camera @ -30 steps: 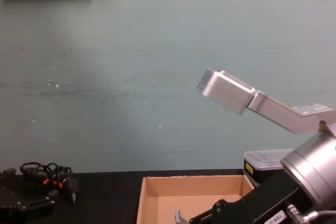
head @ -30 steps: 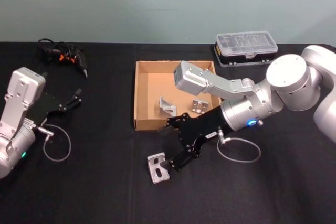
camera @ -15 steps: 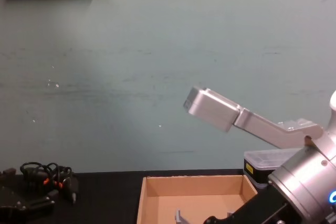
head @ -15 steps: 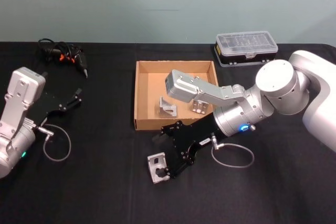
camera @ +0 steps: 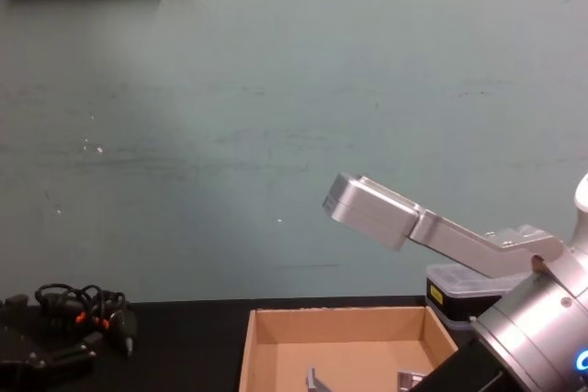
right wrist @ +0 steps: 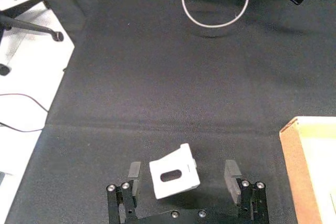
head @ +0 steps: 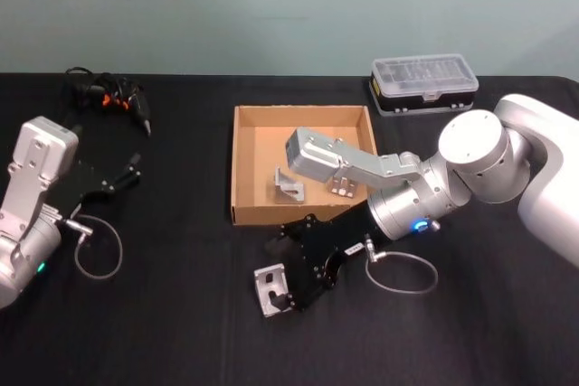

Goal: Use one hand to pick up the angle iron from the table and place it into the box.

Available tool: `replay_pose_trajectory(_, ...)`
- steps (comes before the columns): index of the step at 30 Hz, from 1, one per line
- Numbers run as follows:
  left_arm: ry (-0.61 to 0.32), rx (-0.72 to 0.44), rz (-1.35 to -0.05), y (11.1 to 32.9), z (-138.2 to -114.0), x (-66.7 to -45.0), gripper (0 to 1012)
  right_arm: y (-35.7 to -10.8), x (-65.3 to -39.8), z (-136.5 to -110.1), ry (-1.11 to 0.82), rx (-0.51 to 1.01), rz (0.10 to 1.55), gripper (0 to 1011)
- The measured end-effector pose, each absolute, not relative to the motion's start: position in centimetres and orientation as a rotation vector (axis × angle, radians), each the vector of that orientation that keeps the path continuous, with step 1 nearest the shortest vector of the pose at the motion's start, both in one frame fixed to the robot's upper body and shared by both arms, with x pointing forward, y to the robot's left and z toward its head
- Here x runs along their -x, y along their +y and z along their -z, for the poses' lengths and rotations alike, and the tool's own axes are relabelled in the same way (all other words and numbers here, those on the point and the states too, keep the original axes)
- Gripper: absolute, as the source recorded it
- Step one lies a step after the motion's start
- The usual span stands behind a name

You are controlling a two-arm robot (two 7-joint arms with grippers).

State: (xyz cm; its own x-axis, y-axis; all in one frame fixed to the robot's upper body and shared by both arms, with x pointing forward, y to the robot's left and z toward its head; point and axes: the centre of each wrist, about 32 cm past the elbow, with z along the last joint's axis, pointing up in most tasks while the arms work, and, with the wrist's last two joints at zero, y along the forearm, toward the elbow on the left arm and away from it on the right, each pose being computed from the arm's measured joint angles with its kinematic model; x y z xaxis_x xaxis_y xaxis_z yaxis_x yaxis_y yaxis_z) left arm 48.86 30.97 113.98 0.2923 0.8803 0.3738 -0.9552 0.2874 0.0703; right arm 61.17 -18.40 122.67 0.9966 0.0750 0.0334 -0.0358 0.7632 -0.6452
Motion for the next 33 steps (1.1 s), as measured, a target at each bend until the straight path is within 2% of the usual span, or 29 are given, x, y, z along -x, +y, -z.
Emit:
replay_pose_trajectory(13,-0.285,-0.304,-1.248,30.97,-113.98,-48.86,1000,-18.25,-61.39,-122.27,-0.054,0.697,-0.059,1003)
replay_pose_trajectory(16,-0.285,-0.305,-1.248,30.97,-113.98,-48.86,1000,-18.20,-61.40,-122.24,-0.055,0.696,-0.060,967)
replay_pose_trajectory(20,-0.285,-0.304,-1.248,30.97,-113.98,-48.86,1000,-18.17,-61.42,-122.27,-0.058,0.695,-0.059,883)
replay_pose_trajectory(22,-0.285,-0.304,-1.248,30.97,-113.98,-48.86,1000,-18.16,-61.44,-122.31,-0.060,0.695,-0.057,800)
replay_pose_trajectory(28,-0.285,-0.304,-1.248,30.97,-113.98,-48.86,1000,-18.17,-61.45,-122.30,-0.064,0.693,-0.055,651)
replay_pose_trajectory(29,-0.285,-0.304,-1.248,30.97,-113.98,-48.86,1000,-18.18,-61.44,-122.29,-0.064,0.693,-0.055,593)
replay_pose_trajectory(32,-0.285,-0.304,-1.248,30.97,-113.98,-48.86,1000,-18.20,-61.40,-122.19,-0.064,0.691,-0.056,536)
replay_pose_trajectory(33,-0.285,-0.305,-1.248,30.97,-113.98,-48.86,1000,-18.20,-61.40,-122.18,-0.064,0.691,-0.056,465)
